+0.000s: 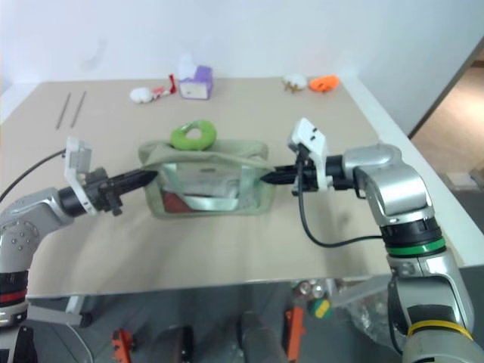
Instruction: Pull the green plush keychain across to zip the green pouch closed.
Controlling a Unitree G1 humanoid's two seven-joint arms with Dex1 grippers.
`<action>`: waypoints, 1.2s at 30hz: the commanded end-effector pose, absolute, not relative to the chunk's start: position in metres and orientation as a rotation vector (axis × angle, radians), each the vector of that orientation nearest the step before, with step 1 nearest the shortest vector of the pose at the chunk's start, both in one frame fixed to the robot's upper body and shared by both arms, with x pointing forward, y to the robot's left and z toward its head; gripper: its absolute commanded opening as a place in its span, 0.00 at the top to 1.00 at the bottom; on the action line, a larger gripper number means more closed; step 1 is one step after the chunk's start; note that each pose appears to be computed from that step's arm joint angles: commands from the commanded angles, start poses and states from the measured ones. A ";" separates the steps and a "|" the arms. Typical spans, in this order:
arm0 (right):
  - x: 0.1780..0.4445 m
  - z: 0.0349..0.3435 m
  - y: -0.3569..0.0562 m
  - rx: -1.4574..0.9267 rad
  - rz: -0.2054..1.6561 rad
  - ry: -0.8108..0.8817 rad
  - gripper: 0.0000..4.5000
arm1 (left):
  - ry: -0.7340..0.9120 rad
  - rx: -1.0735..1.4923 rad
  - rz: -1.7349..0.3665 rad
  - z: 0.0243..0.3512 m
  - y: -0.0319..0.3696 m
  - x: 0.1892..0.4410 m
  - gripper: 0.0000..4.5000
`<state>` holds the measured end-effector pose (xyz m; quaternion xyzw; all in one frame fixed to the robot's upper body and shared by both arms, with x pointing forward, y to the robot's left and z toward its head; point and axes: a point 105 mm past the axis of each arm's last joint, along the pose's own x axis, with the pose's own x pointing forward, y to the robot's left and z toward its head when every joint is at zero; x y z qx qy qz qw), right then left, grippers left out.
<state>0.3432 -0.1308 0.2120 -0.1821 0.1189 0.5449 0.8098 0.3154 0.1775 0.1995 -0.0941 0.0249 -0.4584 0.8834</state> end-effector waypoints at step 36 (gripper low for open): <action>0.379 0.311 -0.050 0.090 1.115 0.201 0.04 | 0.031 -0.133 -1.013 0.196 0.165 0.303 1.00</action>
